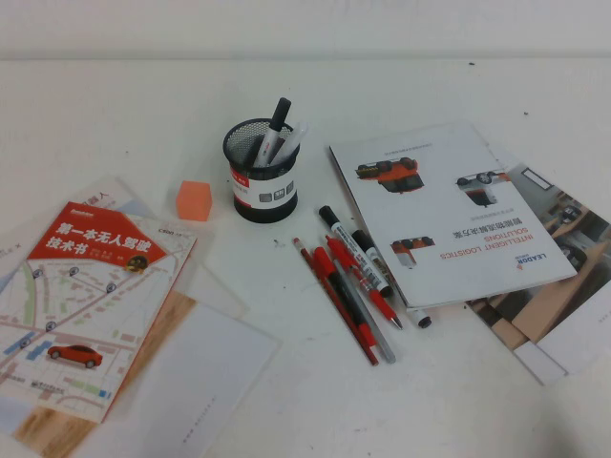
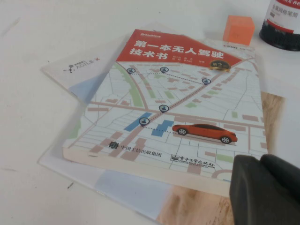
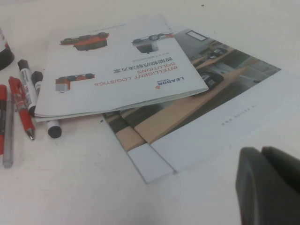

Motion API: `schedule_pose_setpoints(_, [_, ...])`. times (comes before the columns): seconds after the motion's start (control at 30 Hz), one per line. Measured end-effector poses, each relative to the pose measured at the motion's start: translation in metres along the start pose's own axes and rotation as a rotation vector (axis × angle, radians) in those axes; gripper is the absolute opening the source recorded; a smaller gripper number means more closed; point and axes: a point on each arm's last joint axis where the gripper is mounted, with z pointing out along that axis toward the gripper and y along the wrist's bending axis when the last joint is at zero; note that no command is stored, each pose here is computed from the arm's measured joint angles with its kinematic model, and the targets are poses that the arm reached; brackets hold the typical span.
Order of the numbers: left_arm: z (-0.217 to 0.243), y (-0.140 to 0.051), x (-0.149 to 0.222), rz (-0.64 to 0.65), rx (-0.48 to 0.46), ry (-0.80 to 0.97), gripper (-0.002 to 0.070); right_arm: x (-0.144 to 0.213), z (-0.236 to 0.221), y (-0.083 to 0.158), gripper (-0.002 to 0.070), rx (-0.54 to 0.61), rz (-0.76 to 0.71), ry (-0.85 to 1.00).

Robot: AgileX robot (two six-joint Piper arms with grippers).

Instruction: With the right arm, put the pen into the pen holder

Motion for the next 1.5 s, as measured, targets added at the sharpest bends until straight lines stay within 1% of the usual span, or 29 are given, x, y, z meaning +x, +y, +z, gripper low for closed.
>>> schedule_pose_setpoints(1.33, [0.0,0.0,0.0,0.0,0.0,0.0,-0.0001,0.0,0.0,-0.0001,-0.002,0.001,-0.004,0.0])
schedule_pose_setpoints(1.43, [0.0,0.0,0.0,0.0,0.0,0.0,-0.0001,0.0001,0.0,0.0008,-0.002,-0.008,0.024,0.001])
schedule_pose_setpoints(1.5, [0.0,0.0,0.0,0.0,0.0,0.0,-0.0001,-0.0009,-0.0001,0.0031,-0.002,-0.034,0.096,-0.008])
